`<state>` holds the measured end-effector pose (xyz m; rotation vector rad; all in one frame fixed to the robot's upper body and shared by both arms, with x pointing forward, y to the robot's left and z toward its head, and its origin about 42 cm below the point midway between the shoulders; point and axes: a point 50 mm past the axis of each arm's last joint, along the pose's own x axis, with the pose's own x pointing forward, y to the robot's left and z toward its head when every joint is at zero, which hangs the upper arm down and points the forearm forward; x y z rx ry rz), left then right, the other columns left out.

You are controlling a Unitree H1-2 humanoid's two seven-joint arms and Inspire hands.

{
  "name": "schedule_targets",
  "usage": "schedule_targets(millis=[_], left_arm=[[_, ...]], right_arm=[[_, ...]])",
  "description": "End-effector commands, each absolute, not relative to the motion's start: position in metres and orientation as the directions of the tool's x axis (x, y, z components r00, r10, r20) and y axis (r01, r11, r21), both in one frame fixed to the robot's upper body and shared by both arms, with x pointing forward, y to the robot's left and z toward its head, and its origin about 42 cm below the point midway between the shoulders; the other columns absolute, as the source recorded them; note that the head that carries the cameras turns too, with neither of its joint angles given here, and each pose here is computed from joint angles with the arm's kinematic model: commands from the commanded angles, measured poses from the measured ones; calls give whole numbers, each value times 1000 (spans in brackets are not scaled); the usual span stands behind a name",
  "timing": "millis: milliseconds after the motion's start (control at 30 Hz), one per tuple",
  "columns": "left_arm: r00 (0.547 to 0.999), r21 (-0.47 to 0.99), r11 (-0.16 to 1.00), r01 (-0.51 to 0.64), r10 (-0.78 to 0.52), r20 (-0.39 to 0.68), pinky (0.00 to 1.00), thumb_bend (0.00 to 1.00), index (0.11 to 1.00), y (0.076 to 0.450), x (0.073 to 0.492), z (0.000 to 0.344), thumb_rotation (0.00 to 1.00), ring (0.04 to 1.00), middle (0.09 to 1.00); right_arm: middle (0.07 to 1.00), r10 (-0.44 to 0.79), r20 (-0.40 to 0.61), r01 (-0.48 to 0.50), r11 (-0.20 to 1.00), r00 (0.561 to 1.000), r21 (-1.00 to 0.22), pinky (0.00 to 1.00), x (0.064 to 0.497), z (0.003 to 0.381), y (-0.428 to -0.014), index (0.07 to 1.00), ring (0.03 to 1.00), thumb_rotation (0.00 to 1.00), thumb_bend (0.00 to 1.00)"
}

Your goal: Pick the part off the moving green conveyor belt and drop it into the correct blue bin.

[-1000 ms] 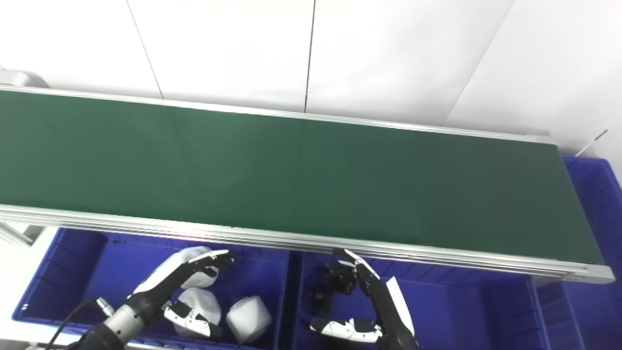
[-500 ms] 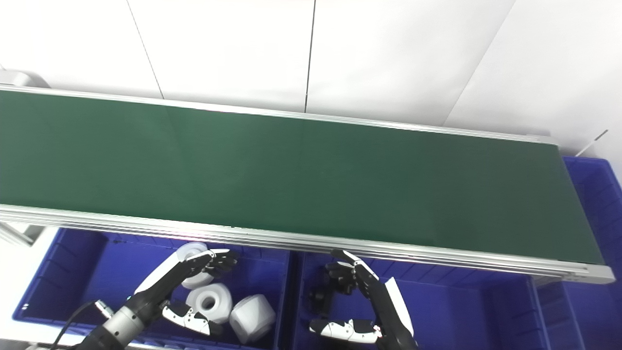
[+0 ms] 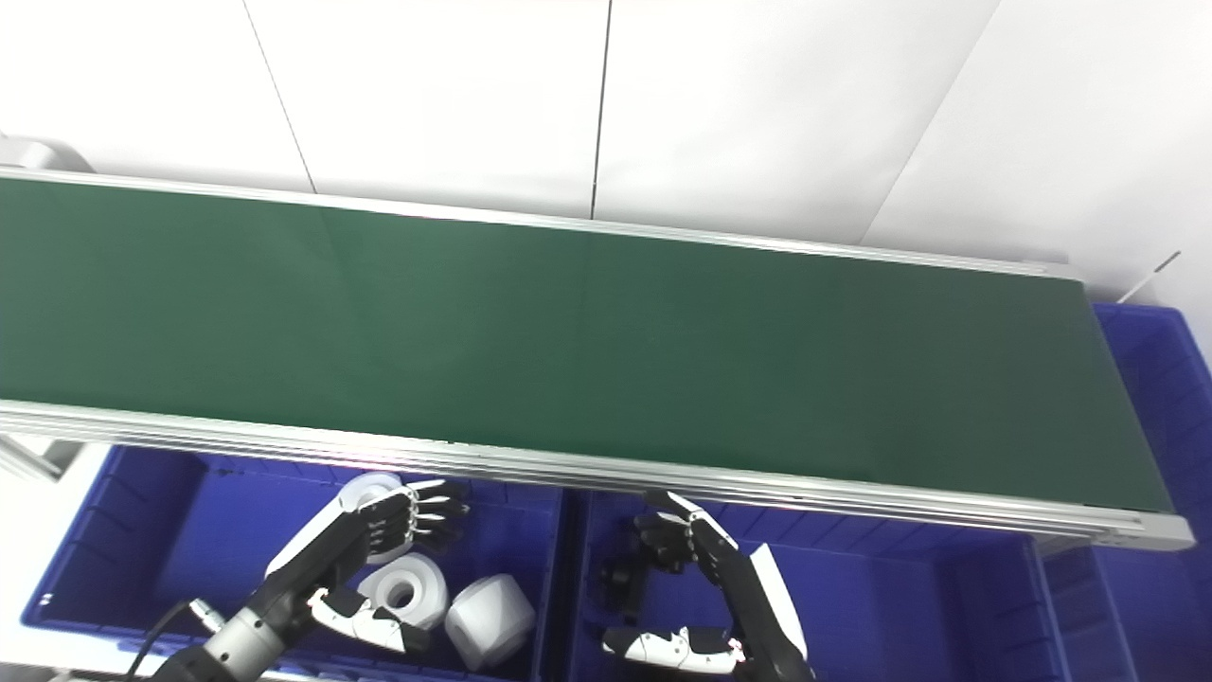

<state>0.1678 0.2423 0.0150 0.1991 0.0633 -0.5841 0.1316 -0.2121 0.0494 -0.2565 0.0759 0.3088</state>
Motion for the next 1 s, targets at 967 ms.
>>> schedule_targets(millis=[967], left_arm=[[824, 61, 821, 567, -565, -53, 700, 950, 825, 227, 188, 21, 234, 754, 827]], right_arm=[[768, 220, -85, -233, 945, 972, -227, 731, 131, 60, -219, 842, 747, 287, 888]])
